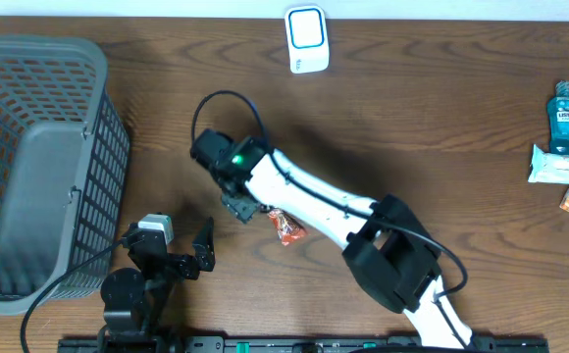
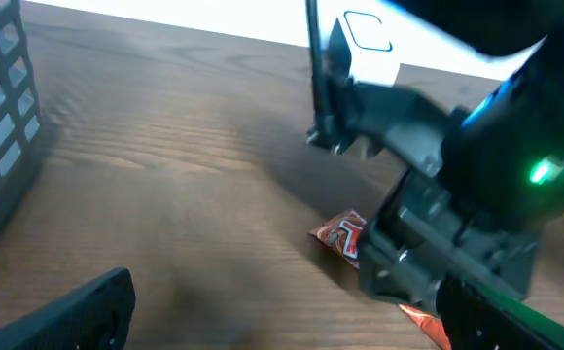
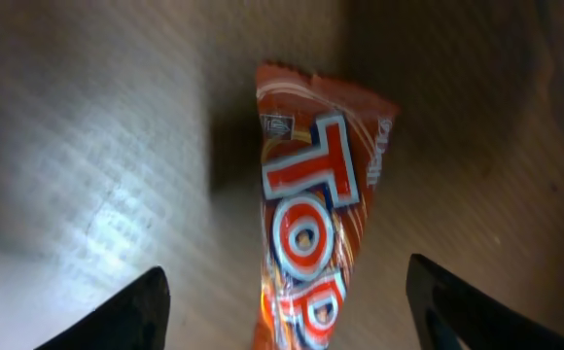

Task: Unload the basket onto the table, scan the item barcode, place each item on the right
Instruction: 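Reach the right gripper down to the red Toppo stick, then grasp the Toppo stick with the right gripper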

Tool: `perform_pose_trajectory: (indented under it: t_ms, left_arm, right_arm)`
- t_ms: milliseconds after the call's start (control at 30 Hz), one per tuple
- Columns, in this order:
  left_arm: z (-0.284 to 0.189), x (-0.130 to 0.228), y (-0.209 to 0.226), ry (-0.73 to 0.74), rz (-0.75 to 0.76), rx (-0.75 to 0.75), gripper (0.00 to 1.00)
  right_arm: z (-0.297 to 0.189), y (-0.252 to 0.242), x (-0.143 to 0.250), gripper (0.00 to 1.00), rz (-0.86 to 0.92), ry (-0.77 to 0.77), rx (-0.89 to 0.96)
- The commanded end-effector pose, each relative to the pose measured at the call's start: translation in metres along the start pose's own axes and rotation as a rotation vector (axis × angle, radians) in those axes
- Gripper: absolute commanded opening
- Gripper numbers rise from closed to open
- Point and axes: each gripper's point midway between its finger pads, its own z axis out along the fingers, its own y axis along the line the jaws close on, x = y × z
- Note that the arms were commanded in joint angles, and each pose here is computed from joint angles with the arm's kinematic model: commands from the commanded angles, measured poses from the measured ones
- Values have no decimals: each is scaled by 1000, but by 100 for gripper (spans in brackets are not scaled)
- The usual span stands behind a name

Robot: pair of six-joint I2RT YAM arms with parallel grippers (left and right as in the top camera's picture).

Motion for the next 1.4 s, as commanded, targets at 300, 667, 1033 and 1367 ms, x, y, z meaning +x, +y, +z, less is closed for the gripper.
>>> perform_pose_trajectory:
  t_ms: [300, 667, 1033, 1367]
  left_arm:
    - [2, 11, 1, 34, -11, 5, 98]
    - [2, 11, 1, 34, -12, 5, 98]
    - [2, 11, 1, 34, -12, 5, 98]
    - [2, 11, 1, 34, -12, 5, 98]
  right_arm:
    - [40, -15, 42, 25, 74, 74, 119]
    - [-5, -9, 24, 1, 52, 125, -135]
    - [-133, 10, 30, 1, -171, -112, -1248]
    - [-150, -3, 29, 1, -37, -210, -1440]
